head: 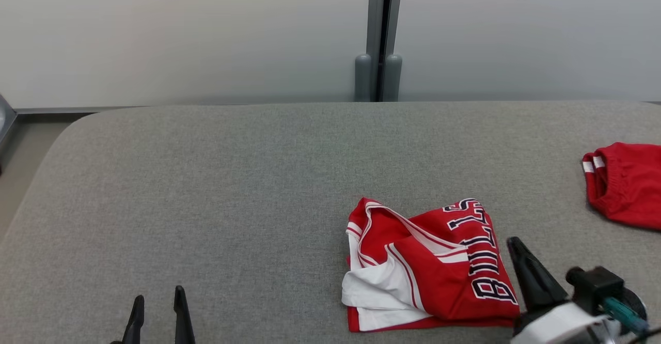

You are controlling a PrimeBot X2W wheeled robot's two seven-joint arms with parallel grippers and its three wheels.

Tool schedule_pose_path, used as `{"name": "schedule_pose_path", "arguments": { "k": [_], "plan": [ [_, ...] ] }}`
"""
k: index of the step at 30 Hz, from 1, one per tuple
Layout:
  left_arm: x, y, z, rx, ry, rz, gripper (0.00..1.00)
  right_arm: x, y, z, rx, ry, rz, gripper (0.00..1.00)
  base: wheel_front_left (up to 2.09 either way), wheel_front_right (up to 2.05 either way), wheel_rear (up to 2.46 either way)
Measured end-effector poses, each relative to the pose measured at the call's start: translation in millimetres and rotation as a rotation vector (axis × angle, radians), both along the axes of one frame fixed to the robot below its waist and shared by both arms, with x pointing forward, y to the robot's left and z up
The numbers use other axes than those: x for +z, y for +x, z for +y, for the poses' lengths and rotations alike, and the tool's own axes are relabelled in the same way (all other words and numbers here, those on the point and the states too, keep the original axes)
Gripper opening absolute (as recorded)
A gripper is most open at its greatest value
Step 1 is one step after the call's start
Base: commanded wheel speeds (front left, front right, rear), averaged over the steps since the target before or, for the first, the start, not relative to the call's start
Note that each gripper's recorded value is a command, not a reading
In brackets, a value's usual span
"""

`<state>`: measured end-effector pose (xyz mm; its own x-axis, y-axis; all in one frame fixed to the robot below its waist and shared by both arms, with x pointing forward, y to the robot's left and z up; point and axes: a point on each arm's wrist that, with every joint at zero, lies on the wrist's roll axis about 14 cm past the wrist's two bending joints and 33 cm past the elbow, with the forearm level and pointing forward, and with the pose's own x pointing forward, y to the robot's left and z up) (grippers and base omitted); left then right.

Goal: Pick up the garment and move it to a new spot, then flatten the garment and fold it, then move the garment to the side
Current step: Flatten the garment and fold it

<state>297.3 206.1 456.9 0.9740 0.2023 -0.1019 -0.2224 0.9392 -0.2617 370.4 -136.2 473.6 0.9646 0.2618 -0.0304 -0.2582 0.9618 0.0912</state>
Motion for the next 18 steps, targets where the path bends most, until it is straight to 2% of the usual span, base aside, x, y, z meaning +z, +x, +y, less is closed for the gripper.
{"name": "schedule_pose_path", "arguments": {
  "k": [8, 18],
  "plan": [
    [-7.8, 5.3, 4.4, 0.009, 0.009, 0.029, 1.00, -25.3, 31.5, 37.8, 0.097, -0.021, 0.105, 0.00, 0.00, 0.00, 0.00],
    [-14.7, 2.4, 11.0, 0.031, 0.011, 0.055, 1.00, -60.4, 30.0, 61.3, 0.178, -0.069, 0.219, 0.00, 0.00, 0.00, 0.00]
  ]
}}
